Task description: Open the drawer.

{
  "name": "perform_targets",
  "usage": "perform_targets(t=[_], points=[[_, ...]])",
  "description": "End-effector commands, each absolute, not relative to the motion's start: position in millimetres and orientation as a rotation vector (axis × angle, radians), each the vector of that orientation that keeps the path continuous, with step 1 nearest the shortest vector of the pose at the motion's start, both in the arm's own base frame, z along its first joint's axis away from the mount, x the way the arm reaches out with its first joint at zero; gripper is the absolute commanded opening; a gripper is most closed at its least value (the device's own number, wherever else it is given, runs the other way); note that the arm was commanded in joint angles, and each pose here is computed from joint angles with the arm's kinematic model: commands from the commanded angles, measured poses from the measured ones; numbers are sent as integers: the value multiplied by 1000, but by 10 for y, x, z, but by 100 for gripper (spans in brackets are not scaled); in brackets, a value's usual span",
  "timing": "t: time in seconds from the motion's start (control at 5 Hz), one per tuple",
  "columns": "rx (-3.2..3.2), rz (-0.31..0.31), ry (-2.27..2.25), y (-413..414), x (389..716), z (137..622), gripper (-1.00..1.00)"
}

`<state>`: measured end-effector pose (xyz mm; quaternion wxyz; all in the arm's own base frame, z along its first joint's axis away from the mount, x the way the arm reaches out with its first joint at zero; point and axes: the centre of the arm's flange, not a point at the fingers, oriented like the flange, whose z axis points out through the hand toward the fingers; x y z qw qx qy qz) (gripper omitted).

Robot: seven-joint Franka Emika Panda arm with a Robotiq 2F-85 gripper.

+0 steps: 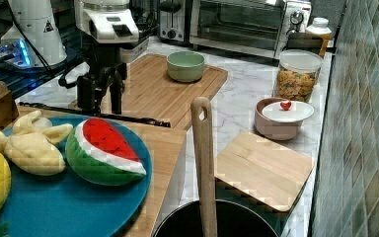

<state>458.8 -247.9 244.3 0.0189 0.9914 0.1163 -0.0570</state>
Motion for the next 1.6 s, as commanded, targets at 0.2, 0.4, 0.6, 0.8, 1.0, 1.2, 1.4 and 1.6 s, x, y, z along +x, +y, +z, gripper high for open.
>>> perform_targets(t=[0.2,0.4,0.6,0.8,1.0,1.2,1.4,1.6], points=[[3235,-261,457,-2195,4385,2531,100],[3255,-303,347,-1718,4315,2600,100],[3259,-289,314,-1297,4253,2643,100],[3274,-276,364,-970,4274,2546,100],[3282,-258,362,-650,4241,2547,100],[3291,-287,362,-365,4172,2673,100],[3314,-335,345,-95,4215,2820,100],[3326,-359,274,120,4231,2977,100]])
